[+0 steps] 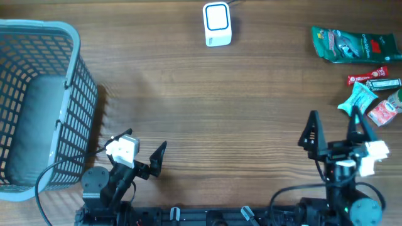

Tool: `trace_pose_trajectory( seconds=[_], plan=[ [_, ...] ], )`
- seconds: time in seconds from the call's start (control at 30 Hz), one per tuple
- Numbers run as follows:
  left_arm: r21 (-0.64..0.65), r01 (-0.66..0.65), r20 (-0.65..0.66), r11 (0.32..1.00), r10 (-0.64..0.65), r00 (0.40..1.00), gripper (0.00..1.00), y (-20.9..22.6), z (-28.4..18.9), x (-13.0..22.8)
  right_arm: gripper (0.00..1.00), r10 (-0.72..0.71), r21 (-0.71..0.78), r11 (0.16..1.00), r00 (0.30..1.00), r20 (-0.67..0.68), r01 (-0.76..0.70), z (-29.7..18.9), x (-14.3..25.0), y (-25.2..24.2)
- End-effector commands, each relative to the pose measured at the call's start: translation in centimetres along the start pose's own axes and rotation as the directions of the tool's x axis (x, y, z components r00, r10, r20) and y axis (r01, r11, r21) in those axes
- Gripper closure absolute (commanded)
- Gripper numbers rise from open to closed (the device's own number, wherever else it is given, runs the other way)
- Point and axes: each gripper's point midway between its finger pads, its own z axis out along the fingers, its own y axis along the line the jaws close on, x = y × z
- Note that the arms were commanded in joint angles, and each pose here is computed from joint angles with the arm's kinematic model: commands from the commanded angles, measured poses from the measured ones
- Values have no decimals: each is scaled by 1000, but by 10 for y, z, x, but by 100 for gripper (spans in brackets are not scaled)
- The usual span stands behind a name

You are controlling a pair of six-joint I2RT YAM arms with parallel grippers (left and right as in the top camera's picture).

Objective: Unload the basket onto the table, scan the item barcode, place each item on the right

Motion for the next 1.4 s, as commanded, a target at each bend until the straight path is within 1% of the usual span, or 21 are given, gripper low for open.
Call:
trace_pose_trajectory(
  seconds=[0.0, 0.07, 0.17, 0.23, 0.3, 0.43, 0.5, 0.6, 1.27, 1.33, 1.37],
  plan=[
    [9, 10, 2, 1000, -10, 1000, 0, -1, 0, 1, 0, 39, 43, 998, 999, -22, -38, -1, 23, -11],
    [9, 10, 2, 1000, -10, 1000, 0, -1, 0, 1, 0, 72, 94, 993, 997, -36, -68, -1, 38, -22],
    [9, 10, 2, 1000, -10, 1000, 0, -1, 0, 1, 0, 165, 216, 965, 984, -62, -149, -6, 73, -48],
    [9, 10, 2, 1000, -10, 1000, 0, -1, 0, 1, 0, 180, 242, 958, 980, -86, -155, -9, 91, -55],
    [9, 10, 2, 1000, -10, 1000, 0, -1, 0, 1, 0, 176, 275, 952, 975, -134, -134, -13, 105, -61],
    [9, 10, 2, 1000, -10, 1000, 0, -1, 0, 1, 0, 69, 270, 963, 974, -214, -9, -16, 117, -64],
    [9, 10, 2, 1000, -10, 1000, 0, -1, 0, 1, 0, 60, 279, 960, 958, -280, 22, -21, 132, -67],
    [9, 10, 2, 1000, -10, 1000, 0, -1, 0, 1, 0, 8, 236, 969, 954, -299, 66, -20, 133, -62],
    [9, 10, 2, 1000, -10, 1000, 0, -1, 0, 1, 0, 10, 227, 972, 953, -303, 62, -19, 135, -59],
    [-57, 4, -11, 998, -5, 1000, 0, 10, 0, 5, 0, 10, 227, 972, 953, -303, 62, -19, 135, -59],
    [-58, -4, 12, 998, 5, 1000, 0, 10, 0, -1, 0, 10, 227, 972, 953, -302, 62, -19, 134, -59]
  ],
)
